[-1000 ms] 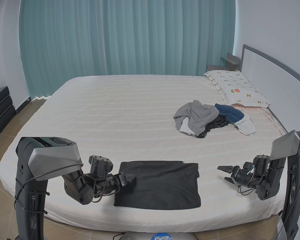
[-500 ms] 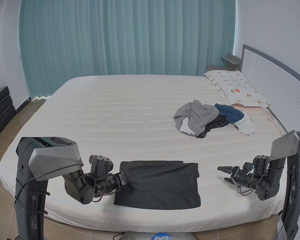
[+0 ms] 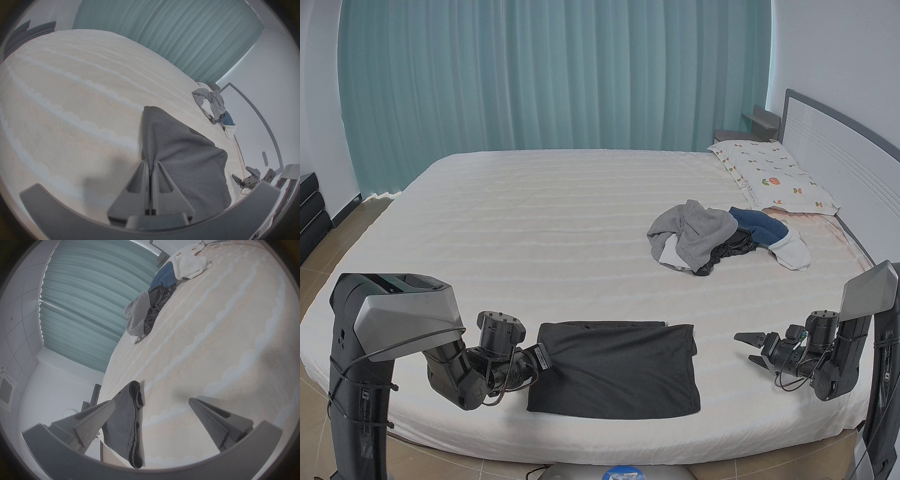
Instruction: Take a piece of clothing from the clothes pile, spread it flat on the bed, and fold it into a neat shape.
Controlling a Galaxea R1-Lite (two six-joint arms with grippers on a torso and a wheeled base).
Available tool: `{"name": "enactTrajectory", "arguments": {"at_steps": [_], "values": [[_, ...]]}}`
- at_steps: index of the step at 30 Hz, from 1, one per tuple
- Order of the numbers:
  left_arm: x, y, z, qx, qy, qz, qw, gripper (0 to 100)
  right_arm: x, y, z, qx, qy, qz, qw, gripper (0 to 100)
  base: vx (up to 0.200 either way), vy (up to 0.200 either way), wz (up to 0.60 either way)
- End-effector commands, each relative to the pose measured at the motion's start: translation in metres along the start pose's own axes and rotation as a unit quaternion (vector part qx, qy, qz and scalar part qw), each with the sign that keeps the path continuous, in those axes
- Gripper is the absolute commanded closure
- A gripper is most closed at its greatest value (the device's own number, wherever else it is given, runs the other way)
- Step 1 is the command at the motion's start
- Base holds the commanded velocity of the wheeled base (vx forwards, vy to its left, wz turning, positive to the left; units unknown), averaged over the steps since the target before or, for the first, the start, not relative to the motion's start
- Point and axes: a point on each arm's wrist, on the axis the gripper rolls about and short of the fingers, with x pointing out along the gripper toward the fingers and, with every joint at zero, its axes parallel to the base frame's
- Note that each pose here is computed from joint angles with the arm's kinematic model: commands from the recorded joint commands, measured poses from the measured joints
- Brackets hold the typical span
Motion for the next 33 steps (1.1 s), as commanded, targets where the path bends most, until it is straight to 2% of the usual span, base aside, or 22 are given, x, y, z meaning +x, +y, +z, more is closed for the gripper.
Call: {"name": "enactTrajectory", "arguments": {"at_steps": [1, 5, 19, 33], "values": [[-0.001, -0.003, 0.002, -0.004, -0.002, -0.002, 1.0, 100, 0.0, 0.0, 0.0, 0.0, 0.0, 0.0, 1.0, 0, 0.0, 0.0, 0.0], [-0.003, -0.003, 0.002, -0.007, -0.003, -0.003, 1.0, 100, 0.0, 0.0, 0.0, 0.0, 0.0, 0.0, 1.0, 0, 0.0, 0.0, 0.0], [-0.006, -0.002, 0.001, -0.008, -0.001, -0.001, 1.0, 100, -0.001, 0.003, 0.001, -0.003, -0.001, 0.005, 1.0, 0, 0.0, 0.2, 0.0], [-0.006, -0.002, 0.003, -0.029, -0.004, -0.001, 0.9996, 100, 0.002, 0.021, -0.017, -0.015, 0.024, 0.02, 0.9994, 0, 0.0, 0.2, 0.0]]}}
